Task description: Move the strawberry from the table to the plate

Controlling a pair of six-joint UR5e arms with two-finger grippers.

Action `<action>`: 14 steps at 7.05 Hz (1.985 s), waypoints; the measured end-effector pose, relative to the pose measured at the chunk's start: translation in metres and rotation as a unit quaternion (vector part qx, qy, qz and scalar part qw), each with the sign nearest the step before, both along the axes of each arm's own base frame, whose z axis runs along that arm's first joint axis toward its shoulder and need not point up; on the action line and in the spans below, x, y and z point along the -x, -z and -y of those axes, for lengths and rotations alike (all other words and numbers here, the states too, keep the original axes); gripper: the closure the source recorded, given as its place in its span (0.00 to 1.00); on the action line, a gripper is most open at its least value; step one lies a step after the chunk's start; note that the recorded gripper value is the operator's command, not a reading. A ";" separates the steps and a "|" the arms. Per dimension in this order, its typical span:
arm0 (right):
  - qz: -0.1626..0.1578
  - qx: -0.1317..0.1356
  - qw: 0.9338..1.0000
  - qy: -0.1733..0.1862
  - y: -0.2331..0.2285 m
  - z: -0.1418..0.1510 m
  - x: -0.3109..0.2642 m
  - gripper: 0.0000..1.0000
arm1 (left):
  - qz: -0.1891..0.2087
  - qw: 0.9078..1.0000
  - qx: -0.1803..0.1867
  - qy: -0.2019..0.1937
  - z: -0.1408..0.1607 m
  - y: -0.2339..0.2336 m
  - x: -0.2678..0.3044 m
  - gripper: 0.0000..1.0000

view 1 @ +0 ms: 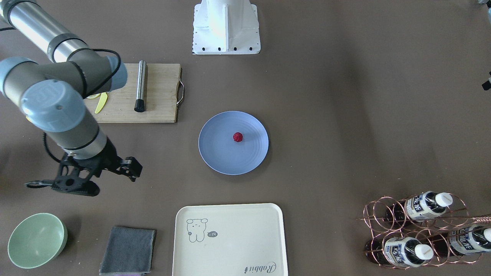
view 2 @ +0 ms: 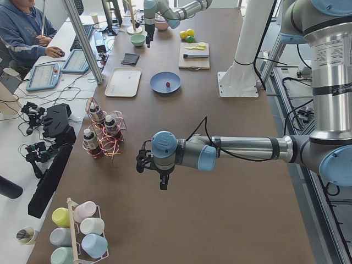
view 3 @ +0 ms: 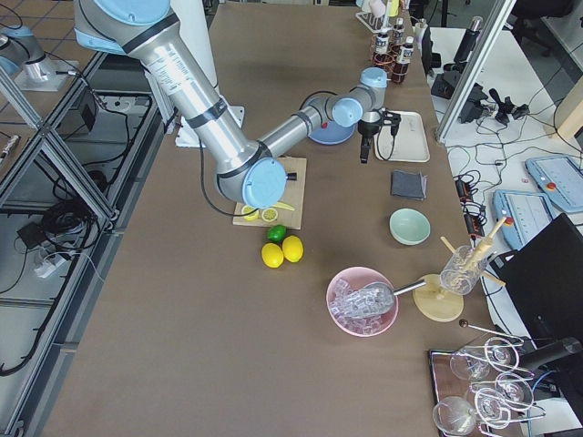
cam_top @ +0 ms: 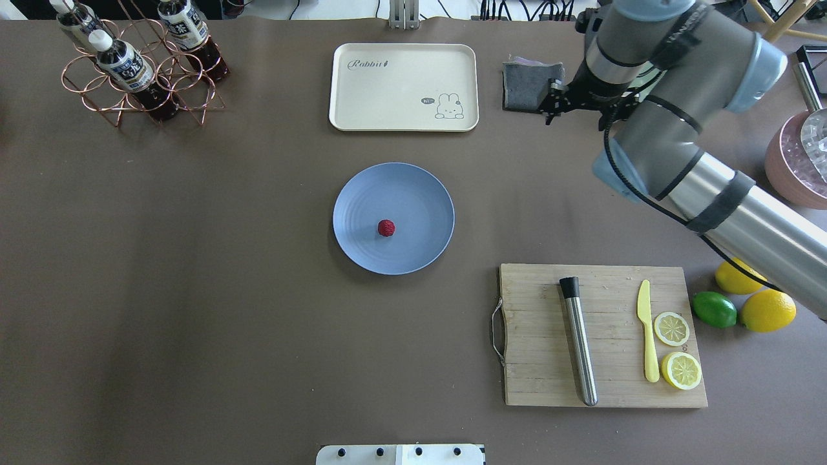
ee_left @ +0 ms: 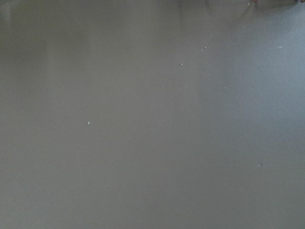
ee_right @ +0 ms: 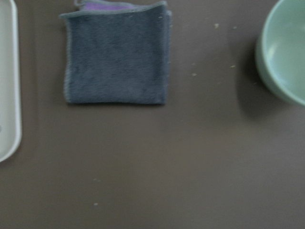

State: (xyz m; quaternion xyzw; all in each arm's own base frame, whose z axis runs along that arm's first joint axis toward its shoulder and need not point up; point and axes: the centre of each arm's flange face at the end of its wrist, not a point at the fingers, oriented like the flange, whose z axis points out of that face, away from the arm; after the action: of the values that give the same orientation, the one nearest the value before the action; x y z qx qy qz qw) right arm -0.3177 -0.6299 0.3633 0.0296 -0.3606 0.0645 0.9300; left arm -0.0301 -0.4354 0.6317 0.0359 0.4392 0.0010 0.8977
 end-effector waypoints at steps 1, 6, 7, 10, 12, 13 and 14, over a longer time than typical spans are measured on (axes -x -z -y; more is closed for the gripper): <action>-0.010 -0.018 0.999 0.030 -0.048 -0.002 -0.062 0.00 | 0.000 1.000 -0.001 0.000 0.002 0.001 0.000 0.01; -0.062 -0.080 0.984 0.146 -0.269 -0.101 -0.340 0.00 | 0.000 1.000 0.000 0.000 0.002 0.000 0.000 0.01; -0.061 -0.072 0.985 0.144 -0.294 -0.127 -0.367 0.00 | 0.000 1.000 0.005 0.002 0.001 -0.003 0.001 0.01; -0.042 -0.043 0.990 0.125 -0.332 -0.174 -0.394 0.00 | 0.000 1.000 0.021 0.006 0.003 -0.014 0.002 0.01; -0.037 -0.031 0.991 0.121 -0.343 -0.182 -0.396 0.00 | 0.000 1.000 0.023 0.006 0.003 -0.017 0.002 0.01; -0.036 -0.025 0.992 0.120 -0.347 -0.185 -0.396 0.00 | 0.006 1.000 0.022 0.007 0.003 -0.018 0.003 0.01; -0.035 -0.022 0.992 0.120 -0.349 -0.187 -0.396 0.00 | 0.021 1.000 0.019 0.009 0.004 -0.019 0.004 0.01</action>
State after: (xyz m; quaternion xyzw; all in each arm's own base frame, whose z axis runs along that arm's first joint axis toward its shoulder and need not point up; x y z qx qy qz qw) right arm 0.0786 -0.4429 0.7124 0.0094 -0.3300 -0.0563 0.9423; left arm -0.0343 -0.4393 0.6503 0.0223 0.4195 -0.0144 0.9074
